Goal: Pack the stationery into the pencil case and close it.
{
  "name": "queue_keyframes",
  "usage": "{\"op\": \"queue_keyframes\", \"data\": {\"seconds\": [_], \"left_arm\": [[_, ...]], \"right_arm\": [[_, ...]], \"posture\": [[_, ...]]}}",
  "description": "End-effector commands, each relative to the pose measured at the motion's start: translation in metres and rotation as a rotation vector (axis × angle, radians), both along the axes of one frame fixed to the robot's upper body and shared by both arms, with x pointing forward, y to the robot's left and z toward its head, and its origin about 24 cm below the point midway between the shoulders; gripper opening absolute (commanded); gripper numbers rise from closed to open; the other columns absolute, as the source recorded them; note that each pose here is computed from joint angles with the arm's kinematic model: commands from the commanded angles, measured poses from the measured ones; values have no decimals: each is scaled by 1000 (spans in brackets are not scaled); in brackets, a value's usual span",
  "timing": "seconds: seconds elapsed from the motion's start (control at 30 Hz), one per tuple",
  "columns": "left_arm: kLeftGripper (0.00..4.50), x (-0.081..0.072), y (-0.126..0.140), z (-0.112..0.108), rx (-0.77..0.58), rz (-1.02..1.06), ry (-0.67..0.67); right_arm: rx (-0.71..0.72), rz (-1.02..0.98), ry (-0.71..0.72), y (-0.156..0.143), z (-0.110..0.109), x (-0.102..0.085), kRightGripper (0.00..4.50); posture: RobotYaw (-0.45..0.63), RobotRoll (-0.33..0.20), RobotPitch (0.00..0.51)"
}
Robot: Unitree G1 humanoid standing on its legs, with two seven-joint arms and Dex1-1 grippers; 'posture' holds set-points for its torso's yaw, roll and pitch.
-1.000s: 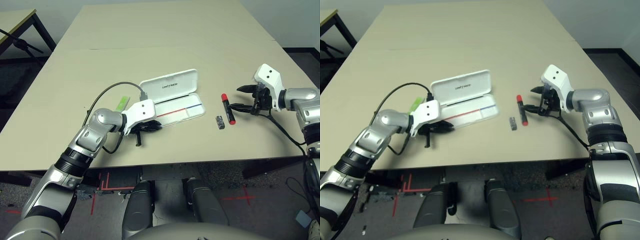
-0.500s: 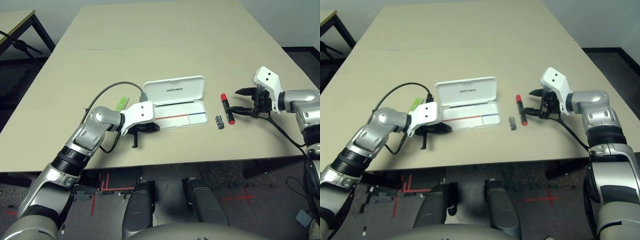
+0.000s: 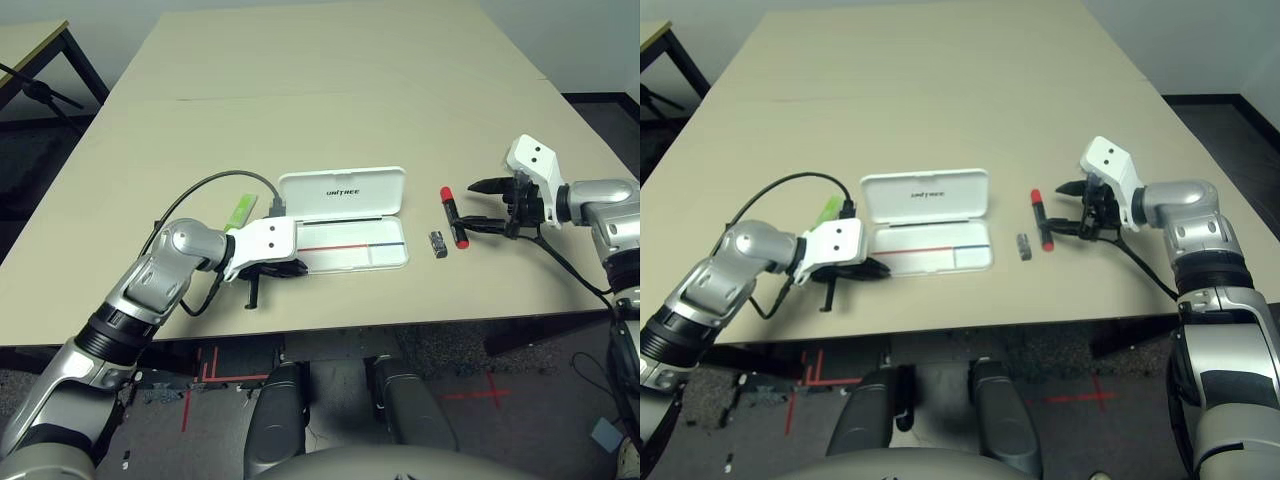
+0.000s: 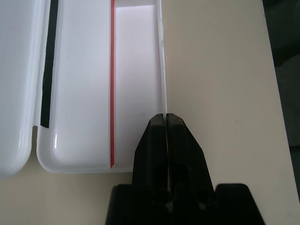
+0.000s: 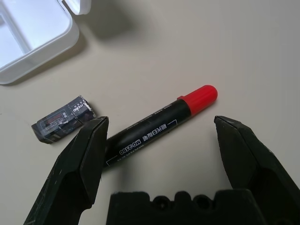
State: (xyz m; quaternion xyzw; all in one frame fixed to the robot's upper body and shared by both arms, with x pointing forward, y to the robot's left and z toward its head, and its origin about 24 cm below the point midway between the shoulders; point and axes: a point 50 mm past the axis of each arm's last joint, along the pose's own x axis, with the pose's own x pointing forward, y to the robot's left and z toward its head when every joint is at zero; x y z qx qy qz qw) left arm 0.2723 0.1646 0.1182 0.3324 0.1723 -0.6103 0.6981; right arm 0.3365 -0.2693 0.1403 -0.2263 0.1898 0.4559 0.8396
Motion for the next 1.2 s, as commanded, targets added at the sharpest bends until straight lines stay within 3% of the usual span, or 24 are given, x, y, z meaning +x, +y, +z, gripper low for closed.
{"op": "queue_keyframes", "data": {"seconds": [0.03, 0.47, 0.57, 0.9, 1.2], "left_arm": [[20, -2, 6, -7, 12, 1, 41], [20, 0, 8, -9, -3, 22, 32], [719, 0, 10, -7, -6, 26, 32], [4489, -5, 13, -3, -12, 33, 26], [4489, -7, 25, 12, -53, 76, -30]], "right_arm": [[12, 50, 12, 6, 5, -1, 4500], [25, 128, 75, 10, 12, -9, 4500], [20, 139, 88, 10, 12, -11, 4500], [12, 160, 107, 12, 10, -13, 4500], [33, 179, 103, 14, 17, -16, 4500]], "posture": [[-32, 0, 123], [-35, 0, 122], [-35, 0, 121], [-28, 0, 122], [-29, 0, 120]]}}
